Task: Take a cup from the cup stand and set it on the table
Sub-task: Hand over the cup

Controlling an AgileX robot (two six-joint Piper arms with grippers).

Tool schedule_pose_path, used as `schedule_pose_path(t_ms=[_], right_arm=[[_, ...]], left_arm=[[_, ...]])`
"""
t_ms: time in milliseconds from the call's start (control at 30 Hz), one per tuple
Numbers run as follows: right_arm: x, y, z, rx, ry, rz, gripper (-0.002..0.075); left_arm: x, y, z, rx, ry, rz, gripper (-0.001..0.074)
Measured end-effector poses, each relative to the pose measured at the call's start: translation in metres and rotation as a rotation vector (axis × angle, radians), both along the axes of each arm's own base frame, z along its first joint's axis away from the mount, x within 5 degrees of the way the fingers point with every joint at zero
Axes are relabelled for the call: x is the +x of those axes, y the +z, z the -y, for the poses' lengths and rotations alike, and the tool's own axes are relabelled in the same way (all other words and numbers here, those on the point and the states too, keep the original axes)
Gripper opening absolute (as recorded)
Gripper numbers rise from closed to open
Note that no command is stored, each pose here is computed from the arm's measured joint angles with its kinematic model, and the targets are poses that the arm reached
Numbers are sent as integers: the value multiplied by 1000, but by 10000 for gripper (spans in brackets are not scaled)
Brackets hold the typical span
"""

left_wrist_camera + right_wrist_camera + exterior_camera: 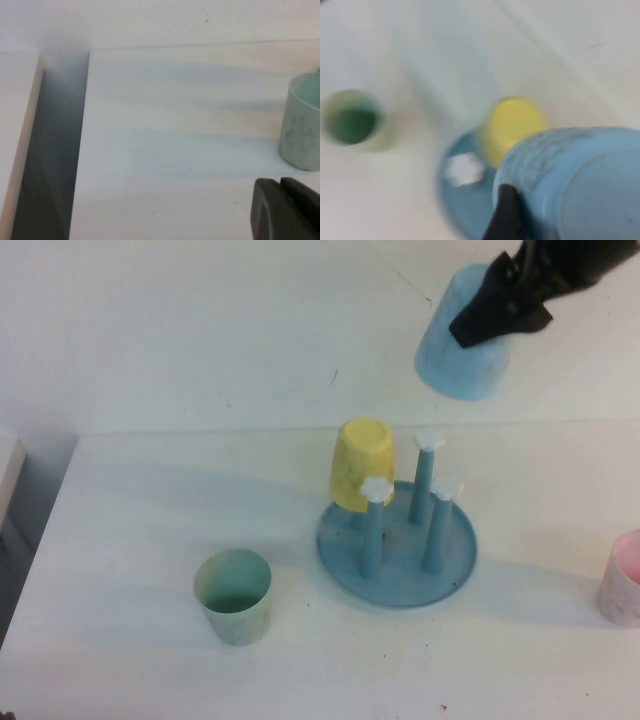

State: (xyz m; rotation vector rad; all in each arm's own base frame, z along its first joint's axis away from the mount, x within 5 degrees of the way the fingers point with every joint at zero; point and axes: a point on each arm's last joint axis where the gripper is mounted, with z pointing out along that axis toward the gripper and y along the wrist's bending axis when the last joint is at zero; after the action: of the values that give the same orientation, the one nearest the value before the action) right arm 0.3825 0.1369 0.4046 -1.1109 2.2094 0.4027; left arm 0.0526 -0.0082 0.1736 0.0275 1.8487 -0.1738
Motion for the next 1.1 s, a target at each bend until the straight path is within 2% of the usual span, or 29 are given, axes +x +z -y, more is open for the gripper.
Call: schedule_pose_path(t_ms=[200,233,433,633,800,1100], right_arm=[[-57,-62,23,216,83,-272,573],[-67,-80,28,261,61,-315,573],[-128,-135,54,686,-186,-392,573],[-141,-166,66,983,-398,-574,573],[-137,-177,66,1104,-518,-818,573],[-132,-179,67,1246,-841,-1306,573]], left_arm=[[0,0,0,2,-1,0,-3],[0,0,0,2,-1,0,-3],[0,0,0,4,-1,1,-3],[0,0,0,4,-1,1,-3],[0,0,0,4,-1,1,-3],[0,0,0,4,-1,1,-3]])
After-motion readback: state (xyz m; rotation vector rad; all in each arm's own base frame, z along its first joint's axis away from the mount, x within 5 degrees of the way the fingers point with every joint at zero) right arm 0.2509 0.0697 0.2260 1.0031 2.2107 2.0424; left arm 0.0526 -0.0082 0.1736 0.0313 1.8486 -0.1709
